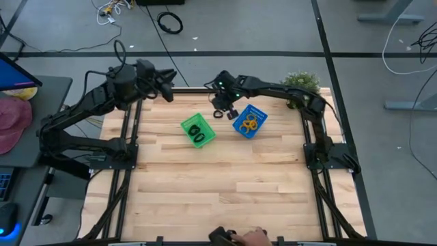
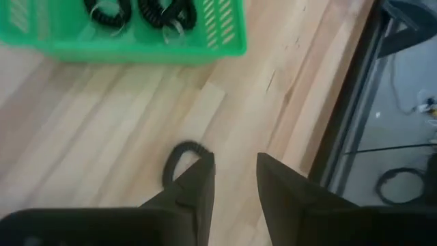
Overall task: Sort spring keychains
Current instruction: Put the black spring keychain into the green bin
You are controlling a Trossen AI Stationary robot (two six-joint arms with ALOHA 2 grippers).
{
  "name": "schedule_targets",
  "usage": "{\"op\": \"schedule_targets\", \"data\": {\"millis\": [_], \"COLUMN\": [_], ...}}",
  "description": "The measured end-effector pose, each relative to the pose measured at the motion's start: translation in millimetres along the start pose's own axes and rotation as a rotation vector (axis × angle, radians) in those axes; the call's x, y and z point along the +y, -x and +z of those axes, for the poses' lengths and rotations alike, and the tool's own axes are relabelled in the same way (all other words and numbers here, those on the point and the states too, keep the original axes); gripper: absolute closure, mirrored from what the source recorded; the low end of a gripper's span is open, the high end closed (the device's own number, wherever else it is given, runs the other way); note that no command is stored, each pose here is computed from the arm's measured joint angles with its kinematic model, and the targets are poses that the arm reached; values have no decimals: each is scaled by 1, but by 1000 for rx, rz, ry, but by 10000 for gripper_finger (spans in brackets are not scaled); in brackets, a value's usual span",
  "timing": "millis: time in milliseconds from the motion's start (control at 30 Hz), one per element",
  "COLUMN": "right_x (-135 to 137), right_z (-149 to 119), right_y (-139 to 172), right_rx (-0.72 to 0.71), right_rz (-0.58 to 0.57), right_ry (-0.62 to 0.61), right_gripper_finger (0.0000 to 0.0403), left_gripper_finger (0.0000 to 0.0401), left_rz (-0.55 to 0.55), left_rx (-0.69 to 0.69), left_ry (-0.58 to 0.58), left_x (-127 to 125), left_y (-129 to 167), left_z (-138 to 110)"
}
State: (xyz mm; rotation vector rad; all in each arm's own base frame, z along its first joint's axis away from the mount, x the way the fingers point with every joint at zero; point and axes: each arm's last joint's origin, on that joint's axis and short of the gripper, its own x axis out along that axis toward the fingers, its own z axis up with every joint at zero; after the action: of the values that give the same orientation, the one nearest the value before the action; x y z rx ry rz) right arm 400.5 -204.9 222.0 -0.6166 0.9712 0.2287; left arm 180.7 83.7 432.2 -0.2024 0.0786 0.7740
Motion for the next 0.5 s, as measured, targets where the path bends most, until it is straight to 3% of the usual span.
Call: {"op": "schedule_targets", "data": {"millis": [200,500], "right_x": [2,5], "right_z": [-8,-32], "right_y": [-12,-17], "right_rx": [59,50], "right_rz": [116,178], "right_ry": [-86,-88], "right_gripper_finger": [291,291], "left_gripper_finger": [332,332], "left_rz": [-34,-37], "left_rx": [8,13], "left_ry": [-11,-44], "left_x": [-1,-1], "left_y": [0,1], "left_z": [0,-1]}}
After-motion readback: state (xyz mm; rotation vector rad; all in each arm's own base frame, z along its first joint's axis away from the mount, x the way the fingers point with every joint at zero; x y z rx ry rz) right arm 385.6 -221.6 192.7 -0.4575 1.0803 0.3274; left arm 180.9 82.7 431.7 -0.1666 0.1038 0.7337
